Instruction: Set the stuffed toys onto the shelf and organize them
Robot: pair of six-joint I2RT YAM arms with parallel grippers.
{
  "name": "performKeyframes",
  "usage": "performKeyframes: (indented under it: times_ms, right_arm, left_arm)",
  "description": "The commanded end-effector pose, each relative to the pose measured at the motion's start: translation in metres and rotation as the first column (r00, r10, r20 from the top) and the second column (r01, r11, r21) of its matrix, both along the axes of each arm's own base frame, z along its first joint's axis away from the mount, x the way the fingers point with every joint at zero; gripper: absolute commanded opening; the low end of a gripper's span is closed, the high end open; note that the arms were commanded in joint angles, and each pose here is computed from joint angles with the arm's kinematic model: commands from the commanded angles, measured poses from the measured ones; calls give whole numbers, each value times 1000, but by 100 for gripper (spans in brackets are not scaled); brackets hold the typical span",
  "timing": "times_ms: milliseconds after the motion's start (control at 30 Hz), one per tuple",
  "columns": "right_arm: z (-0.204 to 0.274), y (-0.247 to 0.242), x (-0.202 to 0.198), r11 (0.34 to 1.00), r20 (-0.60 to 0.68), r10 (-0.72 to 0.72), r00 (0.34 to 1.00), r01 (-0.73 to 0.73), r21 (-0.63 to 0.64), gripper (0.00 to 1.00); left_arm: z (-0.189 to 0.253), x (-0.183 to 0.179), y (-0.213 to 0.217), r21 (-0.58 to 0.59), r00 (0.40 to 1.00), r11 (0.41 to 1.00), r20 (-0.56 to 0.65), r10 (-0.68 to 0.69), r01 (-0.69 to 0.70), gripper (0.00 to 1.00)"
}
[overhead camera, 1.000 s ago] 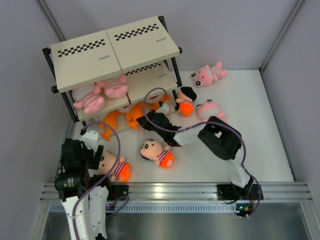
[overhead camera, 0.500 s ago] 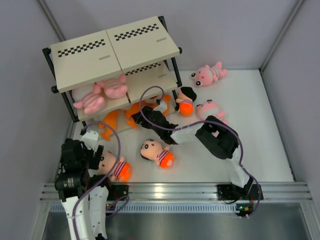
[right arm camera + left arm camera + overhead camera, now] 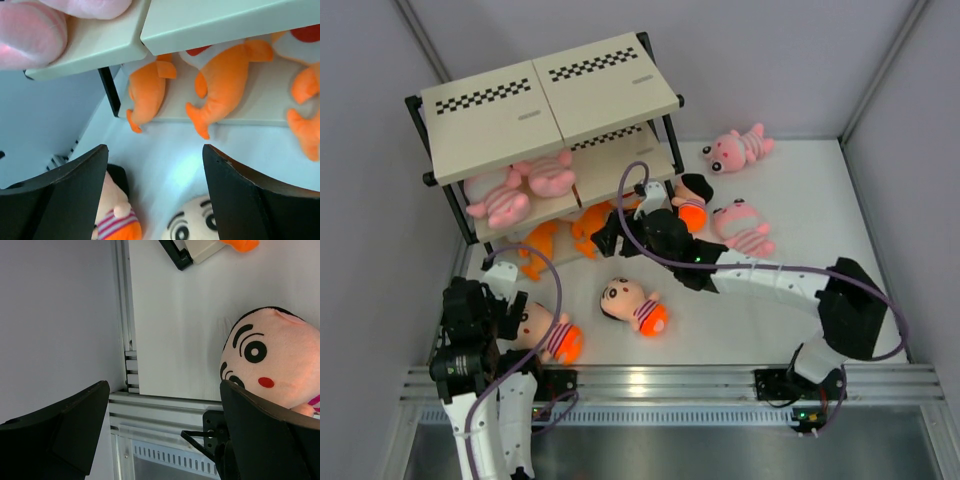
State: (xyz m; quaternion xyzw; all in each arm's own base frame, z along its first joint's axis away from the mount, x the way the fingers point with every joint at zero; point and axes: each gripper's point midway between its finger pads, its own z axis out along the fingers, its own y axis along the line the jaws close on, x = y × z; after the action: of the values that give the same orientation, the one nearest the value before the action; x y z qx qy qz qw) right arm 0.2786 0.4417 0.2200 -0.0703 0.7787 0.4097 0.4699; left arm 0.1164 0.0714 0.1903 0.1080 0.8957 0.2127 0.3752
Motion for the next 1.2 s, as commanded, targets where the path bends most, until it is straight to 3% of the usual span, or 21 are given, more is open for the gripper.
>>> performKeyframes:
  times_ms: [0,33,133,267,333,433,700,733,833,867,967,1000,1033,1167]
  right_arm:
    - [-16,-40,-31,965,3,99,995,-96,-245,77]
    - [-39,-61,-40,930,-38,107,994,-113,-351,78]
    - [-56,-90,-69,871,-79,208,975,-222,-437,80]
    - [-60,-113,-97,809,-58,354,933,-336,-482,81]
    - [-73,-116,-120,745,-69,488,870,-457,-486,80]
    - [-79,-112,-126,733,-15,551,834,-493,-470,80]
    - [-137,-101,-125,711,-87,555,827,-526,-467,78]
    - [-148,-102,-125,701,-116,552,826,-535,-471,75]
    - [-147,-95,-133,691,-144,580,802,-577,-436,48]
    - [-142,-94,-133,697,-140,579,803,-577,-426,26]
    - [-99,-93,-129,739,-65,566,822,-540,-403,0]
    - [-94,-103,-133,727,-98,559,823,-543,-420,0]
    - [-51,-100,-129,756,-8,562,827,-518,-400,0]
    - [44,-115,-120,789,116,530,840,-438,-431,0]
  left_arm:
    - [10,2,-2,4,999,1000,30,-22,22,98]
    - [9,2,-3,4,999,1000,26,-24,24,98]
    - [10,1,-3,4,999,1000,24,-28,28,98]
    - [11,1,-4,-5,999,1000,29,-25,25,98]
    - [9,0,-6,-14,999,999,18,-35,35,98]
    - [6,-2,-9,-31,999,999,-9,-43,42,98]
    - [-1,-9,-8,-29,998,999,-57,-34,32,98]
    - [0,-10,-8,-26,998,999,-55,-34,32,98]
    - [2,-10,-7,-23,998,999,-52,-34,32,98]
    - [3,-10,-7,-24,998,999,-52,-33,31,98]
    - [7,-9,-8,-21,998,999,-44,-38,37,98]
    - [10,-9,-8,-21,999,999,-39,-37,36,98]
    - [18,-8,-8,-21,999,999,-20,-36,35,98]
    - [54,-6,-22,-45,992,994,76,-96,100,98]
